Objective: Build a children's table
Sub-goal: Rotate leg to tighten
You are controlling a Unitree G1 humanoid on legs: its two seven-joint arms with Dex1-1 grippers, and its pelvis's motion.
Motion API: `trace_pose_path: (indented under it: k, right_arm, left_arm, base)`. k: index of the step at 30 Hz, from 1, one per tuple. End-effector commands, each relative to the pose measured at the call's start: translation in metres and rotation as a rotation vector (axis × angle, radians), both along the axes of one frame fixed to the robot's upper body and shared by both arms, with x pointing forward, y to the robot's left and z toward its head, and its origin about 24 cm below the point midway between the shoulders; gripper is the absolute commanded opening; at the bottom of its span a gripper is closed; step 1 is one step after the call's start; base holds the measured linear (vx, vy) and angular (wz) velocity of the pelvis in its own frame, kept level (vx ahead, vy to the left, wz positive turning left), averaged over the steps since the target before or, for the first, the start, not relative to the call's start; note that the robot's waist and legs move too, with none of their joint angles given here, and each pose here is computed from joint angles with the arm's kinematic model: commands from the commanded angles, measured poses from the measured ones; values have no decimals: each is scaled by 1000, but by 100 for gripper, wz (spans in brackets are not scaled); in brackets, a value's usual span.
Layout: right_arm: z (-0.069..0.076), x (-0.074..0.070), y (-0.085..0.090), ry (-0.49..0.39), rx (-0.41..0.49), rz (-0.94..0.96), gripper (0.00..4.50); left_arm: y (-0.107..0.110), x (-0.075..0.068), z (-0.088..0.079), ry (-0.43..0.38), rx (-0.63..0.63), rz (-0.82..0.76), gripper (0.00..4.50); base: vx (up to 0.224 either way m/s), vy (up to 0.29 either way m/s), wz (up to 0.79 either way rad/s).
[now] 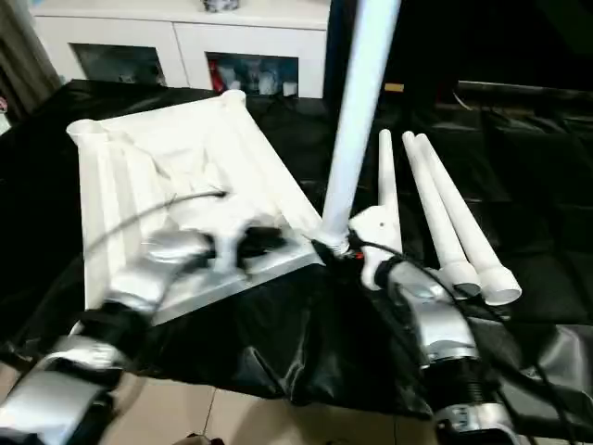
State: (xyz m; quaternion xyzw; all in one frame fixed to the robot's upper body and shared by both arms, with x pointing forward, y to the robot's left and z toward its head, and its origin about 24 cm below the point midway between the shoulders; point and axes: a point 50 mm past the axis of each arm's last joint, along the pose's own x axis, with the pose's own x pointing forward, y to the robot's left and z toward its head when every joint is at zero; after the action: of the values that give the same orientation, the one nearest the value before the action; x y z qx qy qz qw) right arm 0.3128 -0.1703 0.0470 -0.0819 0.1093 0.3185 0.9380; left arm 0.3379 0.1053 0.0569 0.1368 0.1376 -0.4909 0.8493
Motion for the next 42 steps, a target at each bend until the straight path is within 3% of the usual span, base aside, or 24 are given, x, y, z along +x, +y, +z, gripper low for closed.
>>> trace_pose_path:
  k: [1,3,4,6,10,12,17,18,21,33,39,40,42]
  right_arm:
    - [5,-2,-6,2,6,18,385]
    - [7,-4,-8,6,11,51,385]
    - [11,-10,-9,22,28,114,385]
    - [13,-12,-9,29,33,146,385]
    - [21,-25,-6,54,14,291,385]
    - [23,-35,-4,94,0,389,385]
    - [25,-41,1,127,5,431,385]
    - [25,-42,4,137,-6,446,385]
    - [25,-42,4,153,-21,436,385]
    - [24,-56,4,237,14,531,385]
    - [22,-52,7,225,1,508,385]
    - [22,-49,8,222,-2,490,385]
    - [20,-47,11,215,-13,477,385]
  left_arm:
    - [13,0,4,0,25,-11,90]
    - [24,1,9,-2,34,1,90]
    - [42,6,18,-27,64,48,90]
    - [50,8,22,-42,79,72,90]
    - [89,19,41,-115,171,228,90]
    - [120,20,57,-141,218,330,90]
    - [140,18,62,-140,271,407,90]
    - [154,17,62,-137,316,468,90]
    - [167,14,57,-125,382,517,90]
    - [185,6,35,-77,572,550,90]
    - [187,4,28,-37,640,520,90]
    - [188,3,27,-19,654,511,64]
    - [189,3,26,-7,668,518,55]
  base:
    - [0,0,0]
    - [0,0,0]
    - [0,0,0]
    - [0,0,0]
    - [0,0,0]
    - [0,0,0]
    - [0,0,0]
    - [0,0,0]
    - [0,0,0]
    - [0,0,0]
    - [0,0,0]
    - [0,0,0]
    - [0,0,0]
